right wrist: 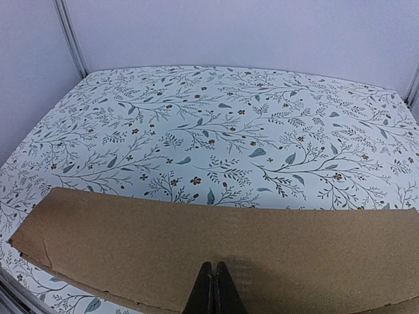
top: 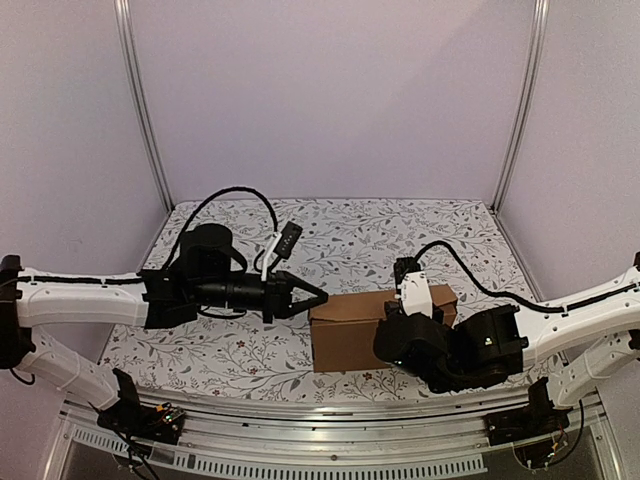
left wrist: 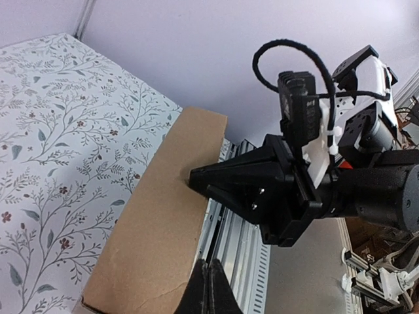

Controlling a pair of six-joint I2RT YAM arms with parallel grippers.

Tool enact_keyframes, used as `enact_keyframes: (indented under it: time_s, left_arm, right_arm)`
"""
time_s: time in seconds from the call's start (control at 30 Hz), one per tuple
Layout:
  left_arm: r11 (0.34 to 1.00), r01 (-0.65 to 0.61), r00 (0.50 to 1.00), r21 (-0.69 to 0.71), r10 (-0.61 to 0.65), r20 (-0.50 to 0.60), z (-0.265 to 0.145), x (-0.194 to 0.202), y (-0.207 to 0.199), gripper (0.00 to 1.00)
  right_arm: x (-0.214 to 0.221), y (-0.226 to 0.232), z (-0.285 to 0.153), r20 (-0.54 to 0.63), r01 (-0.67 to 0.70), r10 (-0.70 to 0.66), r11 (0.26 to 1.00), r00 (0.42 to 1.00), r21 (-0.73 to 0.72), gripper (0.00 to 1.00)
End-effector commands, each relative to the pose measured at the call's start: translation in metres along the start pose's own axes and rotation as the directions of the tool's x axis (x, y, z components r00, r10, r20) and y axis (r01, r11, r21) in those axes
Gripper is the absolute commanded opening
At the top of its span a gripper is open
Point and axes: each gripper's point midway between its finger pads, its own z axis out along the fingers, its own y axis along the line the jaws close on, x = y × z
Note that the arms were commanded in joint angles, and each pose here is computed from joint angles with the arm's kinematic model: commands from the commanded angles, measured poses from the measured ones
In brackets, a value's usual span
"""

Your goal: Fold the paper box

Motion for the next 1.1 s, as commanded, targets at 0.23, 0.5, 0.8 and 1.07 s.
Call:
enact_keyframes:
  time_s: [0.23,0.5,0.8,1.07]
  left_arm:
    - [0.96,0.268,0.949,-0.079,-0.277,-0.153,0.003,0.124,0.062,0.0]
    - [0.988,0.135,0.982,-0.08,-0.144,-0.124,-0.004,0.068,0.038,0.0]
    - [0.997,0.008,0.996,-0.076,-0.014,-0.09,0.006,0.006,0.018,0.0]
    - [0.996,0.076,0.979,-0.051,-0.084,-0.187,0.031,0.044,0.032,0.0]
  right_arm:
    - [0.043,-0.014,0.006,-0.132,0.128,-0.126,0.992,0.983,0.007,0.0]
    - [0.037,-0.009,0.005,-0.126,0.13,-0.13,0.991,0.984,-0.005,0.0]
    - [0.001,-0.001,-0.004,-0.116,0.112,-0.123,0.989,0.986,-0.095,0.0]
    - [-0.056,-0.018,-0.025,-0.082,0.114,-0.131,0.976,0.988,-0.186,0.0]
